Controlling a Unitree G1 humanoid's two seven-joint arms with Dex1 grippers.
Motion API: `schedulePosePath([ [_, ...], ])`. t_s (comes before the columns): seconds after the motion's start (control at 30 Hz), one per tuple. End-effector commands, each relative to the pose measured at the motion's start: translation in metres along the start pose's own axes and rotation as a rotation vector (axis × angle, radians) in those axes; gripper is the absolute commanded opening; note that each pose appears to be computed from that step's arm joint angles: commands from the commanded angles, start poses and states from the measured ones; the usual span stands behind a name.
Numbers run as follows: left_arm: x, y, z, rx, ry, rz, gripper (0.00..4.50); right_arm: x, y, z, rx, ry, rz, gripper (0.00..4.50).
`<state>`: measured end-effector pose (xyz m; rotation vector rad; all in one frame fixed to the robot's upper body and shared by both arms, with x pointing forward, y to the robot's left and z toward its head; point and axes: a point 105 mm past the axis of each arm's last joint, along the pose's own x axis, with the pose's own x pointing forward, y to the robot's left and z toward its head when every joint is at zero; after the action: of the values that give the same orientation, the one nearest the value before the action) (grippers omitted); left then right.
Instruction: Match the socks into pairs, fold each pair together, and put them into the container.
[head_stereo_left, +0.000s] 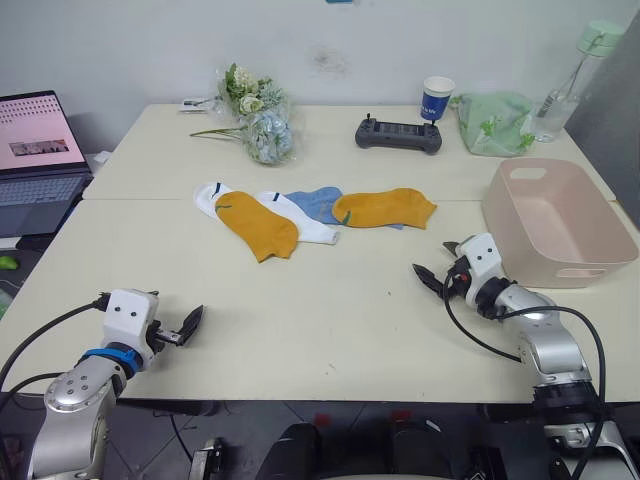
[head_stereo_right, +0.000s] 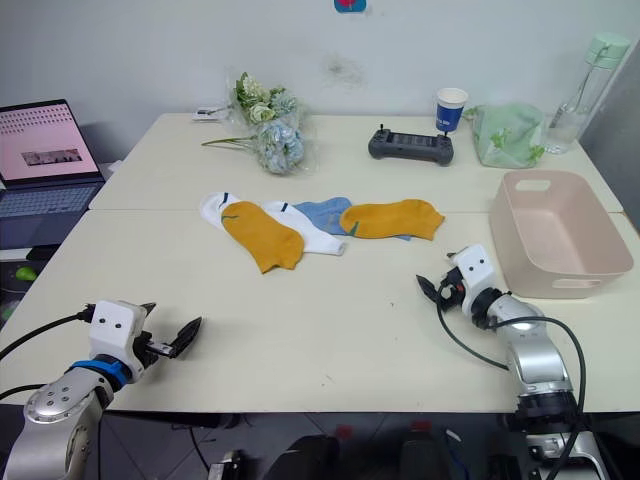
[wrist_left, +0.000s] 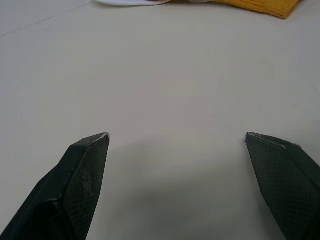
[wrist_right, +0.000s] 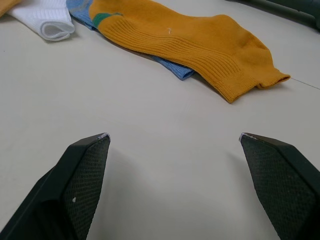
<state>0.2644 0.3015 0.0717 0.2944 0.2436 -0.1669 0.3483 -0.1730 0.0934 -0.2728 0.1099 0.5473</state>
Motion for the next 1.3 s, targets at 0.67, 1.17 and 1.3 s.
schedulePosePath([
  [0.67, 0.001, 0.003, 0.016, 0.037, -0.054, -0.001, 4.5, -0.003, -0.003, 0.017, -0.027, -0.053, -0.017, 4.46],
  [1.17, 0.011, -0.033, 0.042, 0.025, -0.127, -0.188, 4.5, 0.001, 0.019, 0.036, -0.092, -0.121, 0.152, 4.46],
  [1.3, 0.025, -0.06, 0.063, 0.045, -0.193, -0.285, 4.5, 0.004, 0.045, 0.062, -0.101, -0.171, 0.304, 4.46],
])
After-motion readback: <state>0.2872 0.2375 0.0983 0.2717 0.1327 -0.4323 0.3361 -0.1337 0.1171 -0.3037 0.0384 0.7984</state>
